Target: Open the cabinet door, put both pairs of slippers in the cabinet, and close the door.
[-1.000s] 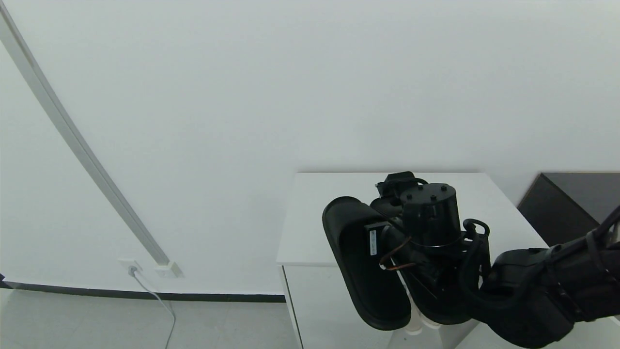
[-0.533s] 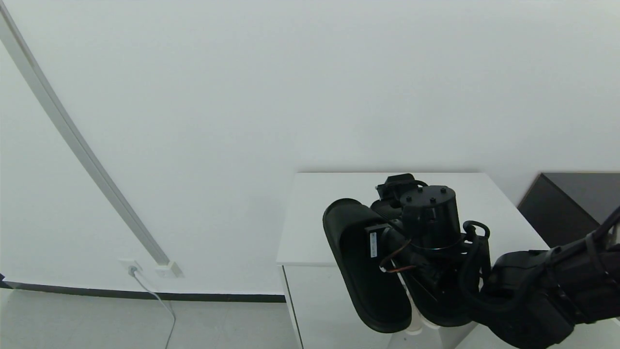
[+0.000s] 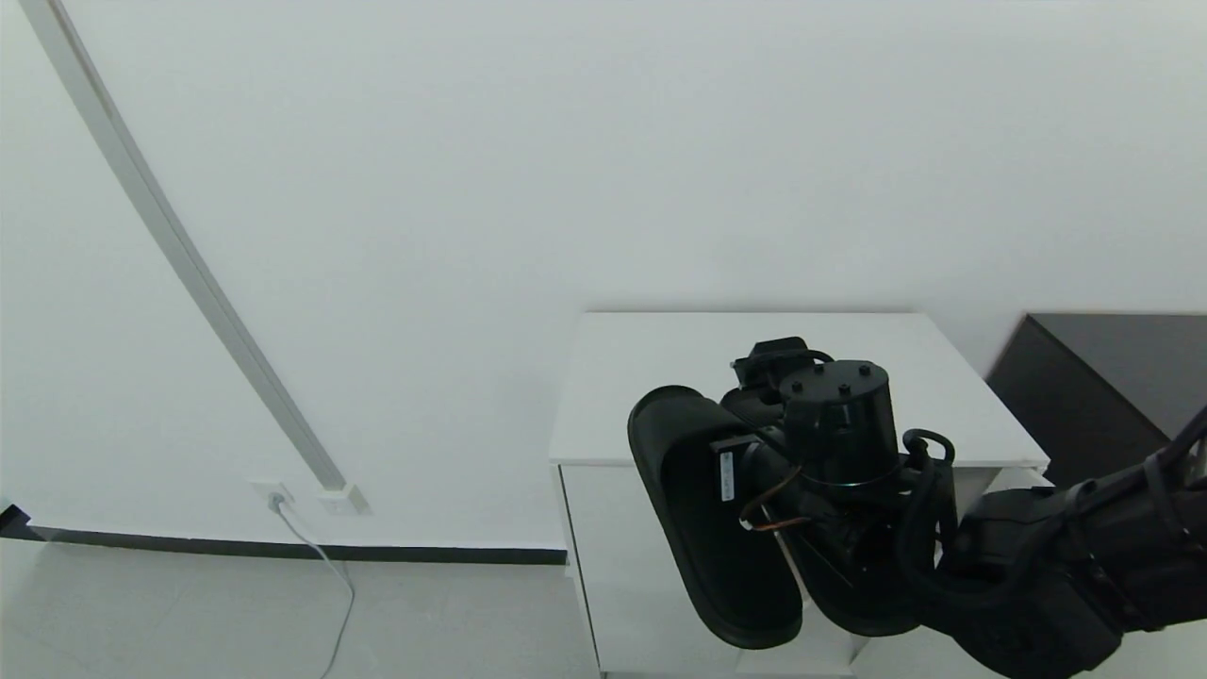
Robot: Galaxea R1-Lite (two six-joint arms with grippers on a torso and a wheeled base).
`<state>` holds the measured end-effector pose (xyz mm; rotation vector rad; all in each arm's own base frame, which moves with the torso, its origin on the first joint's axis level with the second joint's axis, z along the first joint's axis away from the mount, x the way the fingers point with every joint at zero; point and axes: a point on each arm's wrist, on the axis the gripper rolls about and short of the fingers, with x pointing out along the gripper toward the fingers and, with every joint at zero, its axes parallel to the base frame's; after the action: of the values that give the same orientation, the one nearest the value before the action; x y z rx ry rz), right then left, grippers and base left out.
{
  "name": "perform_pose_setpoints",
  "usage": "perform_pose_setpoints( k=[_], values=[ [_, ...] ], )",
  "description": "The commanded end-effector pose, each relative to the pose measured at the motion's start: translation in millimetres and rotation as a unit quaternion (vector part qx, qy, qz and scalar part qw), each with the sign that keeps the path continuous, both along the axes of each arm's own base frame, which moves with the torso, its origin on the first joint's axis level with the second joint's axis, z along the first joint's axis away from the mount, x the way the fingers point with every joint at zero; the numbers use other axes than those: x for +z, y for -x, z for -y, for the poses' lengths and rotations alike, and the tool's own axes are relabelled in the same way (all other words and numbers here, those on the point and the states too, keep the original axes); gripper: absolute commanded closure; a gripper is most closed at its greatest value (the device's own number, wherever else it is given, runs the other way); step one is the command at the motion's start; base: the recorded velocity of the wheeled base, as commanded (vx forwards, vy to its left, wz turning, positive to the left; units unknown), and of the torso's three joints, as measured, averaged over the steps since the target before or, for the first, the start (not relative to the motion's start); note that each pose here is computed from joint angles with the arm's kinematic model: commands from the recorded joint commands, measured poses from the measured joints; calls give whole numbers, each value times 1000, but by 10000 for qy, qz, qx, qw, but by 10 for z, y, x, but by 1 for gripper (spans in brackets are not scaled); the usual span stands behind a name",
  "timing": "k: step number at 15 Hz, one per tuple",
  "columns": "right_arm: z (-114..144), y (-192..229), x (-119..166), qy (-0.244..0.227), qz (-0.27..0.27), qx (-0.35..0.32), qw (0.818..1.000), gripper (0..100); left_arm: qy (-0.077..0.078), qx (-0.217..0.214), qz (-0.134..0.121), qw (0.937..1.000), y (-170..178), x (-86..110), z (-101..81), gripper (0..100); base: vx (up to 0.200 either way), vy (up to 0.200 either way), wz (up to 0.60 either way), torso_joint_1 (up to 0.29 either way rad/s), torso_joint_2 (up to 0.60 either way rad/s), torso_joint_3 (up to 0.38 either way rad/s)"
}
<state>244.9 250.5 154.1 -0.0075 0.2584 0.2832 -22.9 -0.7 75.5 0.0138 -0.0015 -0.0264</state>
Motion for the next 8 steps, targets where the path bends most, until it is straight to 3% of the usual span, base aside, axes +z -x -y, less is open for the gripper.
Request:
perform_pose_setpoints(
  k=[1,5,8],
  values=[
    [-1,5,-14,20,-15,10,10000,100,0,2,-6,10000,-1,0,0,100,-200,0,0,7,2,2],
    [10,8,-34,49,-40,2,10000,100,0,2,-6,10000,-1,0,0,100,-200,0,0,0,1,5],
    [16,20,-48,71,-61,10,10000,100,0,2,-6,10000,-1,0,0,100,0,0,0,0,0,0]
  ],
)
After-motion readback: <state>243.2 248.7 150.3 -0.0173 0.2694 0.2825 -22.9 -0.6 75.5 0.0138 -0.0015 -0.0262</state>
